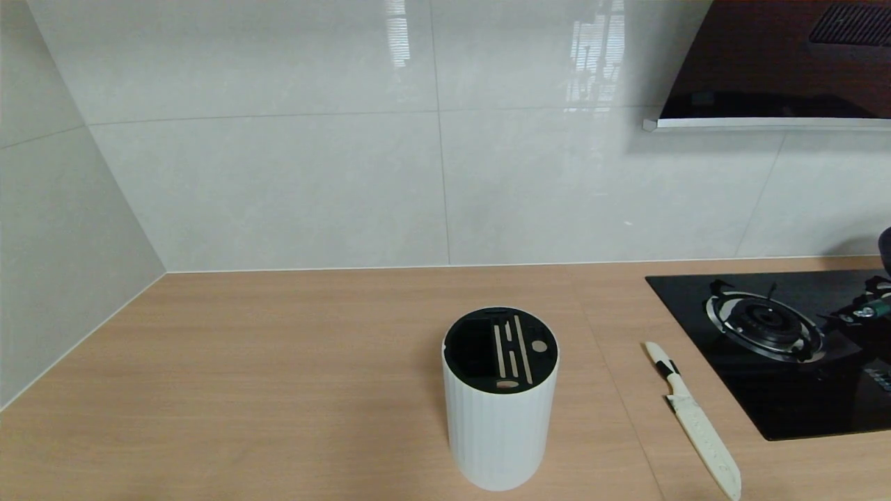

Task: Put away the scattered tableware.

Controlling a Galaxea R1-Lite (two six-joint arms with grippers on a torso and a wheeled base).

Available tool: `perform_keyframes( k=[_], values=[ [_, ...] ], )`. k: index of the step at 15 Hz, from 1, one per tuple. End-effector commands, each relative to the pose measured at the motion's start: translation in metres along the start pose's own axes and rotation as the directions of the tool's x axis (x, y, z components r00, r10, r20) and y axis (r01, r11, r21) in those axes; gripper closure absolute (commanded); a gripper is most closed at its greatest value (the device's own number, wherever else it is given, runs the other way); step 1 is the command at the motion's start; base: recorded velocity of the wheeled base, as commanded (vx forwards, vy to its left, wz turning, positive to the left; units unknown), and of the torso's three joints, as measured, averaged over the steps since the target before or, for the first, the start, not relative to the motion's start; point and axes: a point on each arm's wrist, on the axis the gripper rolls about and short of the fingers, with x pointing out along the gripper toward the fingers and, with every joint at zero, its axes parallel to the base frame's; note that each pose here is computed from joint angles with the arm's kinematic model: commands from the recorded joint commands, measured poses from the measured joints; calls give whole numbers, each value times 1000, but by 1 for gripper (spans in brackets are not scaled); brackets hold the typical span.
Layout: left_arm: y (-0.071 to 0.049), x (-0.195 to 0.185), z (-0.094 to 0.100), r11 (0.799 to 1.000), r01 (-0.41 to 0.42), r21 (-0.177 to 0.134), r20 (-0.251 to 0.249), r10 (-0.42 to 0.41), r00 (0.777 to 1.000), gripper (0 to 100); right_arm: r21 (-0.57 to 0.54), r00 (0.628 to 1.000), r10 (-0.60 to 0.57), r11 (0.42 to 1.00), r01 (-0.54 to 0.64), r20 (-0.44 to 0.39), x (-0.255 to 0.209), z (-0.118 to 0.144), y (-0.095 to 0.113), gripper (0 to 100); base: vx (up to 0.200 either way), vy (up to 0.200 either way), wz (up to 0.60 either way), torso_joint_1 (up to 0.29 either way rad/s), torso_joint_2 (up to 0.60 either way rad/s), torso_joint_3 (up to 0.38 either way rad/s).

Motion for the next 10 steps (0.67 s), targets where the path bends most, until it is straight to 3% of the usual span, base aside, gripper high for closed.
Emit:
perform_keyframes(
  k=[1,3,5,8,10],
  values=[
    [0,0,0,1000,-1,0,0,1,1000,0,56,993,44,997,-50,106,-7,61,-3,0,0,0,0,0,0,0],
    [0,0,0,1000,-1,0,1,1,1000,0,80,993,106,991,-110,48,9,98,-4,0,0,0,0,0,0,0],
    [0,0,0,1000,-1,0,1,1,1000,0,96,977,163,984,-150,-140,57,119,-2,0,0,0,0,0,0,0],
    [0,0,0,1000,-1,0,0,1,1000,0,126,905,200,978,-164,-376,121,117,2,0,0,0,0,0,0,0],
    [0,0,0,1000,-1,0,0,1,1000,0,119,861,208,978,-172,-463,150,110,5,0,0,0,0,0,0,0]
  ],
)
